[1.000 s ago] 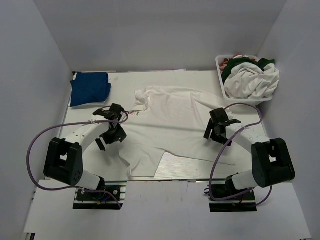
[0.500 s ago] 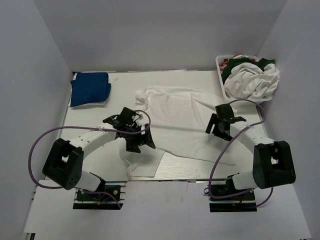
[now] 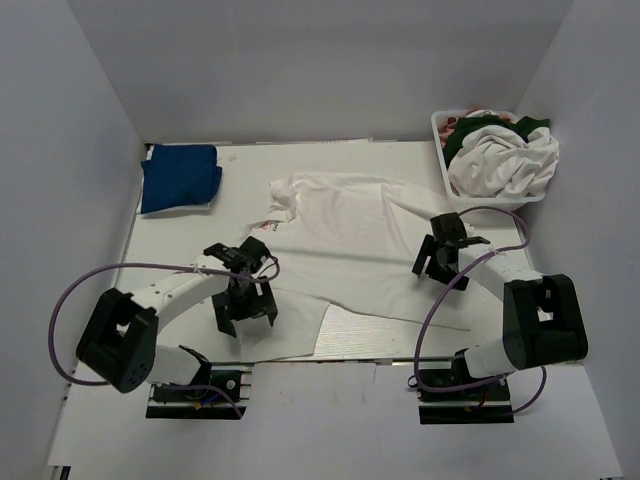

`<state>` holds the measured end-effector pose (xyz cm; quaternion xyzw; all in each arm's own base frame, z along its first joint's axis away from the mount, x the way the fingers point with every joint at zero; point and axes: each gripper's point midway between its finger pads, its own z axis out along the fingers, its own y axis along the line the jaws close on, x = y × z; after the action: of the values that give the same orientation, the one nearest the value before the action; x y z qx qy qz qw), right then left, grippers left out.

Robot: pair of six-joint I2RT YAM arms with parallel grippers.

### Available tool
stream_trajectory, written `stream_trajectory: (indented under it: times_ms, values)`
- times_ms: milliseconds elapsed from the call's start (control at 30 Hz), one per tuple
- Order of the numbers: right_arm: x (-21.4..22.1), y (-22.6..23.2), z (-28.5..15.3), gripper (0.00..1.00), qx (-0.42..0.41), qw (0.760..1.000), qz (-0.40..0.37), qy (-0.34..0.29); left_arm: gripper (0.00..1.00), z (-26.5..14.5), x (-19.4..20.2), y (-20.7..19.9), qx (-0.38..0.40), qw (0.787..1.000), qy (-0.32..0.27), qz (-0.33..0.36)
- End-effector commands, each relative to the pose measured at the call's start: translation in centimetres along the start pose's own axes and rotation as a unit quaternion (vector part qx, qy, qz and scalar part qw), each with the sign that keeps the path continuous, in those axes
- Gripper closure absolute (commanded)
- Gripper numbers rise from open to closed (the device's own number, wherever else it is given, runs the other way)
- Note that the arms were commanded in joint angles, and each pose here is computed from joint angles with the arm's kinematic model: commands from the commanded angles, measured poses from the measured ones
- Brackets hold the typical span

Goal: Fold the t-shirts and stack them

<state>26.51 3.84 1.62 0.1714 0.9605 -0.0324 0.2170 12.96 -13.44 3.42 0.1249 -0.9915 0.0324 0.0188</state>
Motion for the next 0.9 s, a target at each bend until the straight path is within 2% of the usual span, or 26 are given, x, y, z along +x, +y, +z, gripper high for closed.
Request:
stream_trajectory:
  times_ms: [0, 167, 233, 267, 333, 367, 433, 467, 500, 533, 600, 633, 667, 700, 733, 767, 800, 833, 867]
  values:
    - [0.3, -0.8, 0.5, 0.10, 0.019, 1.000, 0.016, 0.008, 0.00, -1.6, -1.2, 3.9, -0.084, 0.991, -0.074, -0.076]
    - [-0.2, -1.1, 0.5, 0.10, 0.018, 1.000, 0.022, 0.005, 0.00, -1.7, -1.8, 4.0, -0.100, 0.989, -0.079, -0.075]
    - [-0.9, -0.2, 0.1, 0.10, -0.004, 1.000, 0.015, -0.007, 0.00, -3.3, -4.0, 2.2, -0.072, 0.988, -0.117, -0.068]
    - [-1.1, 0.1, -0.2, 0.10, -0.016, 1.000, 0.002, -0.013, 0.00, -4.9, -6.5, -0.5, -0.024, 0.986, -0.158, -0.057]
    - [-1.6, 0.8, -0.7, 0.10, -0.036, 0.999, -0.002, -0.028, 0.00, -6.5, -9.4, -3.2, 0.020, 0.978, -0.207, 0.002]
    - [-2.0, 0.8, -0.9, 0.10, -0.039, 0.999, -0.006, -0.035, 0.00, -8.8, -11.9, -6.2, 0.068, 0.966, -0.249, 0.019]
    - [-2.3, 1.2, -1.1, 0.10, -0.050, 0.998, -0.013, -0.045, 0.00, -8.6, -14.2, -8.6, 0.063, 0.959, -0.263, 0.082]
    - [-2.9, 1.5, -1.6, 0.10, -0.057, 0.996, -0.016, -0.061, 0.00, -10.9, -17.5, -11.3, 0.060, 0.947, -0.293, 0.116]
    - [-2.9, 1.5, -1.6, 0.10, -0.057, 0.996, -0.016, -0.061, 0.00, -10.9, -17.5, -11.3, 0.060, 0.947, -0.293, 0.116]
    - [-2.9, 1.6, -1.6, 0.10, -0.060, 0.996, -0.021, -0.063, 0.00, -11.3, -20.9, -12.1, 0.023, 0.941, -0.317, 0.114]
    - [-2.9, 1.9, -1.5, 0.10, -0.066, 0.996, -0.028, -0.062, 0.00, -10.7, -23.3, -13.1, -0.003, 0.939, -0.314, 0.137]
    - [-2.8, 2.0, -1.5, 0.10, -0.067, 0.996, -0.029, -0.060, 0.00, -12.2, -25.4, -14.2, -0.013, 0.927, -0.342, 0.155]
    - [-2.9, 2.0, -1.3, 0.10, -0.066, 0.996, -0.027, -0.060, 0.00, -9.9, -26.8, -15.0, -0.032, 0.928, -0.329, 0.169]
    - [-2.6, 1.9, -1.0, 0.10, -0.062, 0.996, -0.031, -0.052, 0.00, -9.5, -27.5, -15.5, -0.041, 0.926, -0.325, 0.187]
    - [-2.6, 1.9, -0.8, 0.10, -0.055, 0.997, -0.031, -0.046, 0.00, -11.2, -29.2, -17.0, -0.035, 0.915, -0.349, 0.198]
    - [-2.4, 1.6, -0.5, 0.10, -0.048, 0.998, -0.032, -0.041, 0.00, -11.0, -30.3, -17.1, -0.041, 0.914, -0.349, 0.201]
    - [-2.6, 1.6, -0.4, 0.10, -0.044, 0.998, -0.030, -0.040, 0.00, -8.4, -30.9, -17.3, -0.059, 0.919, -0.325, 0.215]
    - [-2.6, 1.6, -0.3, 0.10, -0.040, 0.998, -0.031, -0.039, 0.00, -9.9, -32.5, -17.8, -0.057, 0.914, -0.348, 0.202]
    - [-2.6, 1.3, 0.0, 0.10, -0.028, 0.999, -0.029, -0.033, 0.00, -9.3, -33.8, -17.5, -0.072, 0.913, -0.344, 0.206]
